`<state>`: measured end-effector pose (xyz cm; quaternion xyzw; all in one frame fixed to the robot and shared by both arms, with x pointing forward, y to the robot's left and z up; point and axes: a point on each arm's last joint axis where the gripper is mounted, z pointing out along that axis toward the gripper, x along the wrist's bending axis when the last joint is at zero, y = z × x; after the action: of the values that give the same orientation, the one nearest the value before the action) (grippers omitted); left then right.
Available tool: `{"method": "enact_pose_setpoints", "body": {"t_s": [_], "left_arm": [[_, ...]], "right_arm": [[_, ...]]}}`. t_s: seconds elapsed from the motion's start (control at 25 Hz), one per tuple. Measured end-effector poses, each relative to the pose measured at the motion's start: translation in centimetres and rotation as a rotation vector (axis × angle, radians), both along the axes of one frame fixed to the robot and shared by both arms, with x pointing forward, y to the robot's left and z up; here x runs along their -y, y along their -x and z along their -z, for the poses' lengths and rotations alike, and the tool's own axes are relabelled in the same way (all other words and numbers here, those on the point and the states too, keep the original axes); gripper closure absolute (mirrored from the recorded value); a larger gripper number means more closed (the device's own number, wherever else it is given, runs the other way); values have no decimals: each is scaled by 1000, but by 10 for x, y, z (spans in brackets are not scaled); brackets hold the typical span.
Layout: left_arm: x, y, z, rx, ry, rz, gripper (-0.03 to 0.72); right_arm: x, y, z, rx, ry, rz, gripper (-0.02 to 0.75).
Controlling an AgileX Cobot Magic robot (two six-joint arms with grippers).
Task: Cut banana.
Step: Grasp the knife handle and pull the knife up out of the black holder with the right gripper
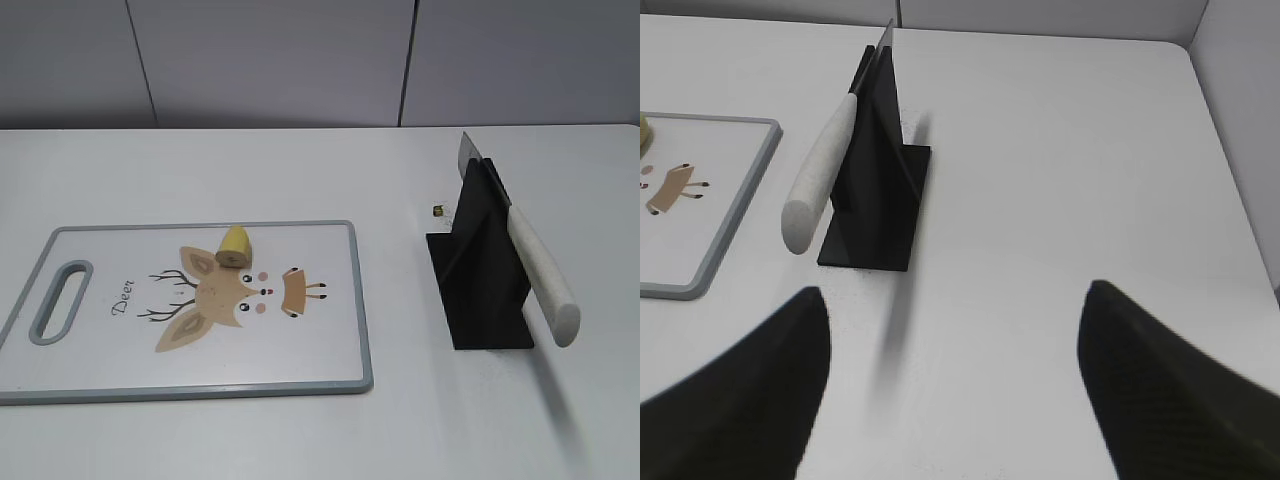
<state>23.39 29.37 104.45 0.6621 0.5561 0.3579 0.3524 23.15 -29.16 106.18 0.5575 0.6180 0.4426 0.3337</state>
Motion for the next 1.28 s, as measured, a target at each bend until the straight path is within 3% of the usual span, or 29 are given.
{"method": "enact_pose_setpoints", "body": {"t_s": [1.28], "left_arm": [[0,0,0,0,0,0,199]], "right_arm": [[0,0,0,0,0,0,156]]}}
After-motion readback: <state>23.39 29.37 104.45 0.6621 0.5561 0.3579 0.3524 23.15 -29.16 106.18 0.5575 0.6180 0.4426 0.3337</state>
